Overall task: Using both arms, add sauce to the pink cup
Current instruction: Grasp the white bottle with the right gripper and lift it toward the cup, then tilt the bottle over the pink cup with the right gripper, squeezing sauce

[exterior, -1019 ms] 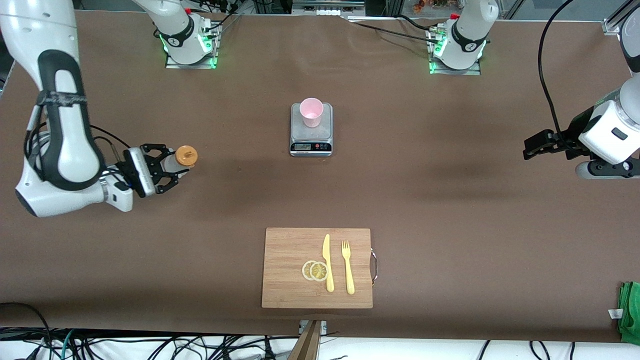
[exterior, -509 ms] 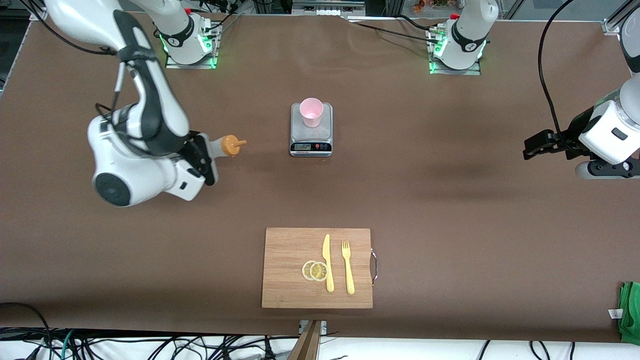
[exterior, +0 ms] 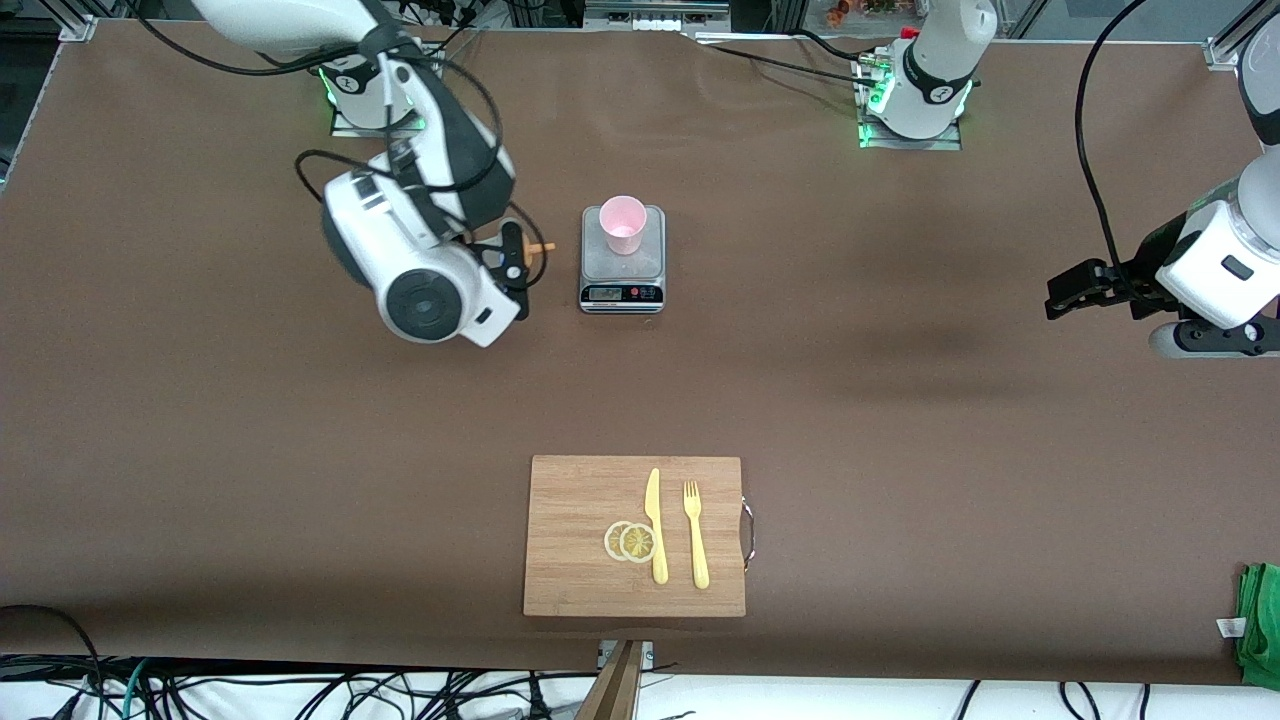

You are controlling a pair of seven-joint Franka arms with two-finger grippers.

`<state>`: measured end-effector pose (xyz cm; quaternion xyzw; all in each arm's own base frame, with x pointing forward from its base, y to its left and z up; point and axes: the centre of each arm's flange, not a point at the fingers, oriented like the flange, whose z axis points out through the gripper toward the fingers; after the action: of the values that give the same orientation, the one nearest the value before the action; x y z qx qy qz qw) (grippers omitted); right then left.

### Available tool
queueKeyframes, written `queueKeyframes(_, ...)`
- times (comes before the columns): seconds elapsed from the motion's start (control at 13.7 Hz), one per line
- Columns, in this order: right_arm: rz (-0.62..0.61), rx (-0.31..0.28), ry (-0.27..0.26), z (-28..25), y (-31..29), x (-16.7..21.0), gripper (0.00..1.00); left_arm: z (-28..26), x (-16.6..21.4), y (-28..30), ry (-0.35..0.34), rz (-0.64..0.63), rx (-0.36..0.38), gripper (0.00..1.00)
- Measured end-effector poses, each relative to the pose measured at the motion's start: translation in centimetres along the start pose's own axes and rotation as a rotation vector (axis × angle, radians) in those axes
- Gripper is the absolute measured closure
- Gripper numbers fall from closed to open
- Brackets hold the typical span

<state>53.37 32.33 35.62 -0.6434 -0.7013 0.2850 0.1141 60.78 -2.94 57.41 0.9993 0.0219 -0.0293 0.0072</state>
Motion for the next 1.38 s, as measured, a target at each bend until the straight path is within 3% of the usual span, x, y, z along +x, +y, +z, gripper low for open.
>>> queueKeyframes(0.29,0.067,-0.022,-0.117,0.8,-2.8,4.6,0.42,0.0,0.0,0.0,0.000,0.000,0.000,0.00)
queueKeyframes(0.58,0.132,-0.023,-0.201,1.8,-4.8,7.2,0.42,0.0,0.0,0.0,-0.001,-0.001,0.000,0.00)
queueKeyframes(1.16,0.229,-0.017,-0.312,6.1,-5.8,11.9,0.41,0.1,0.0,0.0,-0.001,-0.001,0.000,0.00)
queueKeyframes(1.38,0.243,-0.018,-0.328,7.3,-5.5,12.8,0.41,0.1,0.0,0.0,-0.001,-0.001,0.000,0.00)
